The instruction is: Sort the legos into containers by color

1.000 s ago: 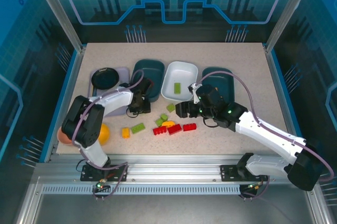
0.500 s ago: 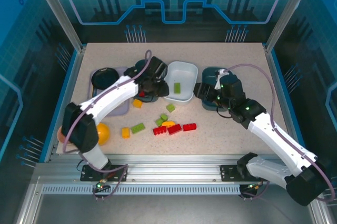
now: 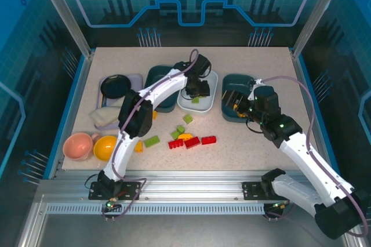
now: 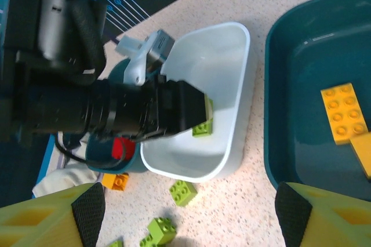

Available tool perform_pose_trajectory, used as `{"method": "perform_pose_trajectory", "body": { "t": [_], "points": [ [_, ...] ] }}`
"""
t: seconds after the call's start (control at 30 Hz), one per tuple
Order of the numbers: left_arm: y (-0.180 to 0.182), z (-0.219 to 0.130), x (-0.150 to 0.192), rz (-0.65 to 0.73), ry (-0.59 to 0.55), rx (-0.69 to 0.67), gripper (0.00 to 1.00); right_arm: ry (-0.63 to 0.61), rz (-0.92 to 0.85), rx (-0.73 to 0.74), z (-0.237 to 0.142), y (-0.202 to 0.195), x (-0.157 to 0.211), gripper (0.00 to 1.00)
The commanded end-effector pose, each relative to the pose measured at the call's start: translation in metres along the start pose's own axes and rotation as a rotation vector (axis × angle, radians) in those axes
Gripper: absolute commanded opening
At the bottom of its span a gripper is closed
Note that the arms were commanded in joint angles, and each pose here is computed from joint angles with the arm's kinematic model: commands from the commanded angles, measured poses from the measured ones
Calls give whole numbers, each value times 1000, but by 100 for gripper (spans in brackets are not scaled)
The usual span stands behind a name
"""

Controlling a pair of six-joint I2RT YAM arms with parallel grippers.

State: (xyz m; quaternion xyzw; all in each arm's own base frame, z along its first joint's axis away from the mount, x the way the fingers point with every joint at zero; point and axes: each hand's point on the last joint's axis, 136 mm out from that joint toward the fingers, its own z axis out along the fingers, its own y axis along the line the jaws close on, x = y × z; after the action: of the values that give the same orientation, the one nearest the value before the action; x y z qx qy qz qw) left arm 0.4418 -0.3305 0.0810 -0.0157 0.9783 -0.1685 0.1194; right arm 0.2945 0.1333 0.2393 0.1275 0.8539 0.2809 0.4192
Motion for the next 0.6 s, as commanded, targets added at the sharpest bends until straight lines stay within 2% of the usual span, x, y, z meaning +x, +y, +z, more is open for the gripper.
{"method": "perform_pose_trajectory", "body": {
  "t": [0.0,0.1,0.2,0.27,0.43,0.57],
  "points": [
    [0,13,9,4,68,-12,31,7,27,22,-5,-11,5,80],
    [6,23,10,-18,82,-26,37,16,28,25,-7,-13,8,80],
    [5,18,7,-25,76,-21,57,22,21,23,-7,-13,8,80],
    [-1,7,4,-22,60,-2,64,26,7,22,-7,-12,8,80],
    [-22,-43,-9,-24,-21,68,70,61,-38,22,-2,-10,11,80],
    [-22,-89,-11,-50,-88,86,71,91,-97,20,-1,-8,16,80]
  ]
}}
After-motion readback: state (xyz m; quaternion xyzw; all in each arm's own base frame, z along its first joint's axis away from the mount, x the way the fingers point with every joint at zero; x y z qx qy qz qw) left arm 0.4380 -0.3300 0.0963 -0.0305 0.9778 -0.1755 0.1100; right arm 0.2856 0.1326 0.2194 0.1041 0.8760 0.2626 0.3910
